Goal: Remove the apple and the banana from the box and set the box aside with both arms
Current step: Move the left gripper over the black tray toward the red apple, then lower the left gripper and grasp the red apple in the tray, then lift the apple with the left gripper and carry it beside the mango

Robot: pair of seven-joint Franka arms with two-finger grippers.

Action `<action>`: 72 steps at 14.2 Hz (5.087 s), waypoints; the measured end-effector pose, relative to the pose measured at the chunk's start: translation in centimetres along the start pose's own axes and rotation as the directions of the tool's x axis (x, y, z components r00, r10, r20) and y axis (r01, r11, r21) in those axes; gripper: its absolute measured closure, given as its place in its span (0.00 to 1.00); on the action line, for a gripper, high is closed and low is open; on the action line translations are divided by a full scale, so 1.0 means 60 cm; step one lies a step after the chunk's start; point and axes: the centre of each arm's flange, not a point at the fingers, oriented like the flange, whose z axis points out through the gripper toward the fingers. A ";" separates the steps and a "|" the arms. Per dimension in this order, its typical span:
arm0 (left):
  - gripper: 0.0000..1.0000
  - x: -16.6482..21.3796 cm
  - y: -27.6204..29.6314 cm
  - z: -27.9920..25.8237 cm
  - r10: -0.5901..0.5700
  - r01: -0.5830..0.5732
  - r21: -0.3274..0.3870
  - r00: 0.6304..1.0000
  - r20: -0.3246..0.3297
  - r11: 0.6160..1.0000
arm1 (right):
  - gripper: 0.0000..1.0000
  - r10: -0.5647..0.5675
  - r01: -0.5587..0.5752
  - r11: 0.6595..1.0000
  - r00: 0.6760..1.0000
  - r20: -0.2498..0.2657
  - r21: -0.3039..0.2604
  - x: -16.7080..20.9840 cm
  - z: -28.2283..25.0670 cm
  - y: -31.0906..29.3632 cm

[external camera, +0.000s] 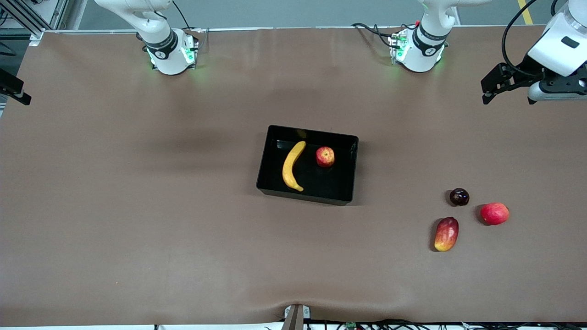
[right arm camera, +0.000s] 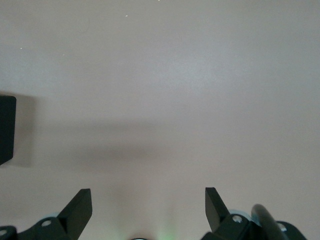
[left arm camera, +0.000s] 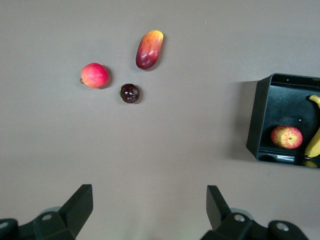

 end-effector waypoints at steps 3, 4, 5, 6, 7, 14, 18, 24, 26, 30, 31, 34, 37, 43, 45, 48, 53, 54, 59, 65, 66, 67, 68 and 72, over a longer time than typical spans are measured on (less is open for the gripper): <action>0.00 0.002 0.001 0.004 0.001 -0.001 0.000 1.000 0.005 1.000 | 0.00 0.000 0.000 1.000 1.000 0.000 0.000 0.000 0.000 0.000; 0.00 0.005 0.001 0.008 0.002 -0.002 0.000 1.000 0.009 1.000 | 0.00 0.000 0.000 1.000 1.000 0.000 0.000 0.000 0.000 0.000; 0.00 0.007 0.002 0.012 0.002 -0.002 -0.001 1.000 0.014 1.000 | 0.00 -0.001 0.001 1.000 1.000 0.002 0.000 0.000 0.001 0.000; 0.00 0.009 0.002 0.016 0.003 -0.003 -0.001 1.000 0.018 1.000 | 0.00 -0.002 0.002 1.000 1.000 0.005 0.001 0.001 0.002 0.000; 0.00 0.013 0.003 0.020 0.004 -0.004 -0.001 1.000 0.022 1.000 | 0.00 -0.003 0.003 1.000 1.000 0.007 0.001 0.002 0.004 -0.001; 0.00 0.047 0.055 0.084 0.062 -0.062 -0.009 0.994 0.088 0.998 | 0.00 -0.003 0.003 1.000 1.000 0.011 0.001 0.004 0.007 0.000; 0.00 0.048 0.183 0.131 0.147 -0.146 -0.024 0.986 0.074 0.989 | 0.00 -0.002 0.002 1.000 1.000 0.012 0.001 0.004 0.008 0.002; 0.00 0.019 0.381 0.252 0.096 -0.094 -0.030 0.990 0.100 0.995 | 0.00 0.000 0.000 1.000 1.000 0.014 0.001 0.015 0.019 0.004; 0.00 0.005 0.451 0.313 0.060 -0.060 0.002 0.993 0.102 0.998 | 0.00 0.001 -0.001 1.000 1.000 -0.020 -0.005 0.029 0.022 0.006; 0.00 -0.025 0.574 0.436 0.024 -0.026 0.027 0.996 0.085 0.999 | 0.00 0.002 -0.002 1.000 0.998 -0.058 -0.012 0.049 0.030 0.010; 0.00 -0.028 0.589 0.463 0.021 -0.024 0.028 0.996 0.087 0.999 | 0.00 0.003 -0.003 1.000 0.998 -0.065 -0.014 0.052 0.032 0.011; 0.00 -0.034 0.619 0.528 -0.021 0.019 0.035 0.996 0.082 0.999 | 0.00 0.010 -0.011 1.000 0.998 -0.067 -0.014 0.054 0.034 0.018; 0.00 -0.043 0.636 0.582 -0.036 0.031 0.068 0.996 0.077 0.997 | 0.00 0.013 -0.014 1.000 0.997 -0.072 -0.015 0.054 0.031 0.021; 0.00 -0.058 0.645 0.656 -0.071 0.067 0.046 0.993 0.091 0.997 | 0.00 0.010 -0.010 1.000 0.999 -0.036 -0.010 0.047 0.033 0.018; 0.00 -0.065 0.645 0.672 -0.072 0.068 0.045 0.992 0.100 0.997 | 0.00 0.009 -0.009 1.000 1.000 0.007 -0.003 0.038 0.037 0.016; 0.00 -0.069 0.646 0.689 -0.073 0.069 0.044 0.991 0.111 0.997 | 0.00 0.008 -0.008 1.000 0.999 0.032 0.001 0.032 0.035 0.015; 0.23 -0.069 0.642 0.709 -0.079 0.073 0.050 0.989 0.125 0.996 | 0.00 -0.003 0.003 1.000 1.000 0.012 -0.001 0.032 0.019 0.009; 0.33 -0.068 0.642 0.707 -0.079 0.073 0.049 0.989 0.124 0.996 | 0.00 -0.006 0.006 1.000 1.000 0.013 -0.001 0.033 0.020 0.008; 0.33 -0.052 0.642 0.684 -0.085 0.082 0.034 0.992 0.098 0.996 | 0.00 -0.016 0.016 1.000 1.000 0.016 0.000 0.037 0.024 0.001; 0.33 0.005 0.625 0.499 -0.114 0.112 0.072 0.993 0.019 0.991 | 0.00 -0.015 0.015 1.000 1.000 0.016 0.000 0.037 0.025 0.002; 0.33 0.016 0.617 0.466 -0.109 0.108 0.081 0.994 0.012 0.991 | 0.00 -0.015 0.015 1.000 1.000 0.016 0.000 0.037 0.025 0.002; 0.33 0.028 0.604 0.438 -0.105 0.104 0.088 0.994 0.010 0.991 | 0.00 -0.015 0.015 1.000 1.000 0.016 0.000 0.037 0.025 0.002; 0.33 0.044 0.585 0.415 -0.096 0.094 0.086 0.995 0.015 0.992 | 0.00 -0.015 0.015 1.000 1.000 0.016 0.000 0.037 0.025 0.002; 0.33 0.118 0.450 0.357 -0.039 0.037 0.035 0.997 0.060 0.999 | 0.00 -0.015 0.015 1.000 1.000 0.016 0.000 0.037 0.025 0.002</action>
